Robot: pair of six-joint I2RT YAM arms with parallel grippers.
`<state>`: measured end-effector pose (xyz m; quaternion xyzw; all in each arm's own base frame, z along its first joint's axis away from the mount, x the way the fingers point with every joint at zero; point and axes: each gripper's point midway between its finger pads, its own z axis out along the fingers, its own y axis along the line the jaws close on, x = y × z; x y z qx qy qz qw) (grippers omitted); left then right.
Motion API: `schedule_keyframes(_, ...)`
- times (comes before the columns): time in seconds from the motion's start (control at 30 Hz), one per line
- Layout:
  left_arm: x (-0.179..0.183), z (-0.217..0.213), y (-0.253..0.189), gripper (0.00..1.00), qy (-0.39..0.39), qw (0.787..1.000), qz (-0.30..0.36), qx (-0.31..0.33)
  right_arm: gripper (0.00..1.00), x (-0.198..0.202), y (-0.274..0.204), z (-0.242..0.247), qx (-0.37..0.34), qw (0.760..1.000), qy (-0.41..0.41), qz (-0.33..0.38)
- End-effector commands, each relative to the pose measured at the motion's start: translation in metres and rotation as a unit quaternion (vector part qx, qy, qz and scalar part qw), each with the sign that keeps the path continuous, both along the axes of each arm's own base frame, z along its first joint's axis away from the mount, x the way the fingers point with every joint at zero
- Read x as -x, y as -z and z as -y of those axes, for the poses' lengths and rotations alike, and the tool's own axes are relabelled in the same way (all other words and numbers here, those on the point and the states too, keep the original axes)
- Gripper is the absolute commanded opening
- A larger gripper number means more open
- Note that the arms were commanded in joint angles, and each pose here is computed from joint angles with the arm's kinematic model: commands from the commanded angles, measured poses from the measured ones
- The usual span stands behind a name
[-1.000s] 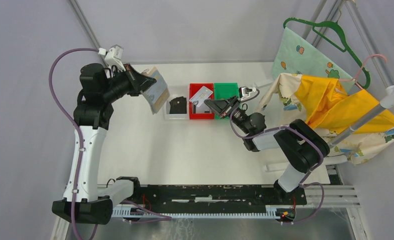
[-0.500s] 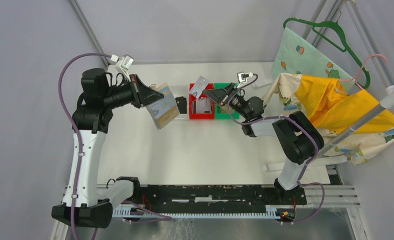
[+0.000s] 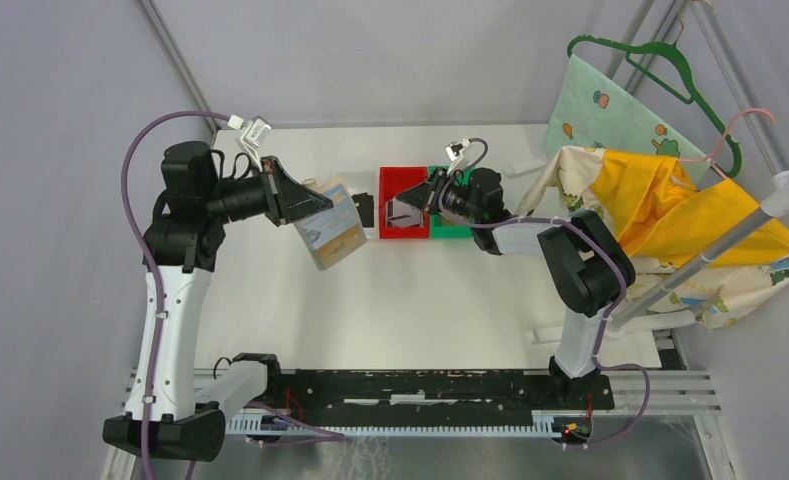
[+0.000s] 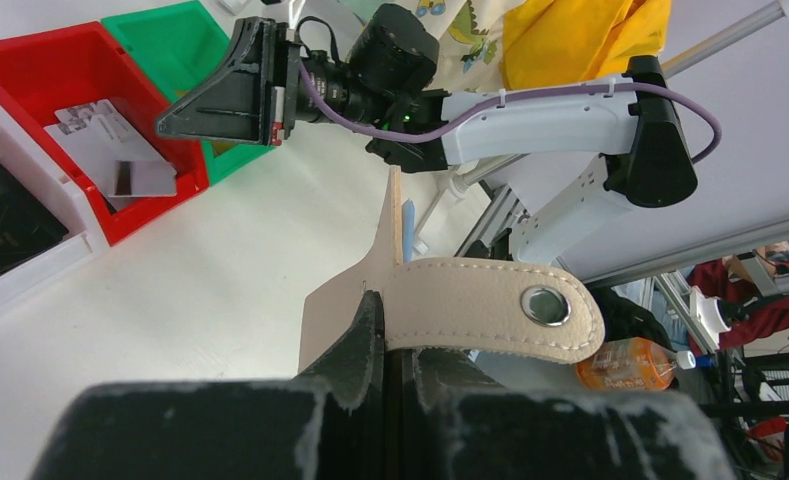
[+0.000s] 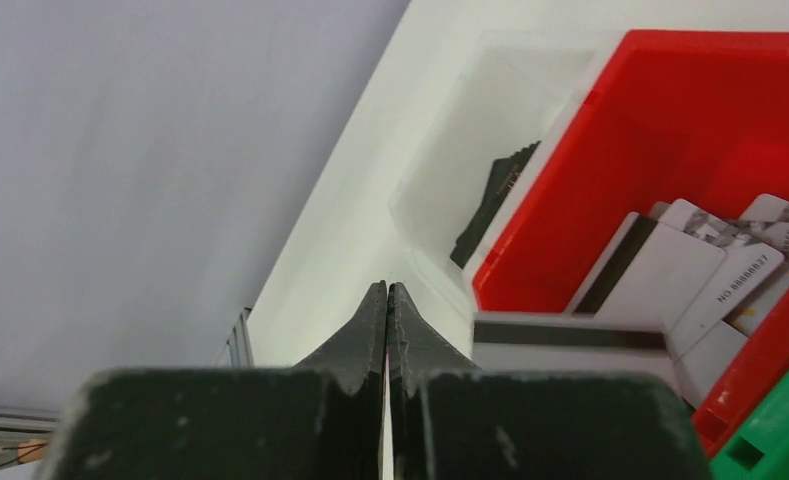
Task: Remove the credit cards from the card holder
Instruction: Place the credit card in the storage box.
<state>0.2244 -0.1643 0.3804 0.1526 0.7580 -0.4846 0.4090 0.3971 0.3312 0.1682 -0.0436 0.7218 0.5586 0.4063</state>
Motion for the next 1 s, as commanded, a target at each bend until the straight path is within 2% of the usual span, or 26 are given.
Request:
schedule_keyframes(0.0, 0.007, 0.002, -0.016, 0.02, 0.023, 0.999, 0.045, 0.0, 0.0, -0.007, 0.007, 0.0, 0.045, 0.999, -0.008, 0.022)
schedule_keyframes(0.17, 0.005, 0.002, -0.016, 0.02, 0.023, 0.999, 0.043, 0.001, 0.0, -0.011, 0.004, 0.008, 0.07, 0.997, 0.012, 0.038)
schedule_keyframes(0.27, 0.005, 0.002, -0.017, 0.02, 0.024, 0.999, 0.043, 0.002, 0.01, -0.009, -0.021, 0.014, 0.078, 0.994, 0.026, 0.075)
schedule_keyframes(0.43, 0.003, 0.003, -0.019, 0.02, 0.023, 0.999, 0.044, 0.006, 0.08, 0.016, -0.062, 0.022, 0.092, 0.986, 0.017, 0.139)
schedule_keyframes(0.53, 0.001, 0.003, -0.022, 0.02, 0.022, 0.999, 0.046, 0.01, 0.09, 0.04, -0.064, 0.02, 0.112, 0.982, -0.007, 0.152)
schedule_keyframes(0.63, 0.002, 0.004, -0.023, 0.02, 0.028, 0.999, 0.044, 0.013, 0.25, 0.073, -0.07, 0.014, 0.102, 0.978, -0.036, 0.178)
schedule_keyframes(0.73, 0.009, 0.007, -0.02, 0.02, 0.052, 0.998, 0.03, 0.021, 0.51, 0.107, -0.106, 0.01, 0.081, 0.963, -0.086, 0.241)
schedule_keyframes(0.8, 0.015, 0.01, -0.017, 0.02, 0.072, 0.997, 0.026, 0.023, 0.69, 0.133, -0.14, 0.011, 0.05, 0.945, -0.125, 0.299)
schedule_keyframes(0.87, 0.022, 0.011, -0.015, 0.02, 0.087, 0.996, 0.025, 0.026, 0.93, 0.162, -0.175, 0.014, 0.011, 0.923, -0.161, 0.349)
schedule_keyframes(0.9, 0.024, 0.012, -0.014, 0.02, 0.094, 0.995, 0.023, 0.028, 0.98, 0.175, -0.187, 0.016, -0.005, 0.914, -0.181, 0.362)
schedule_keyframes(0.97, 0.029, 0.013, -0.014, 0.02, 0.108, 0.993, 0.02, 0.034, 0.98, 0.2, -0.207, 0.015, -0.036, 0.896, -0.217, 0.386)
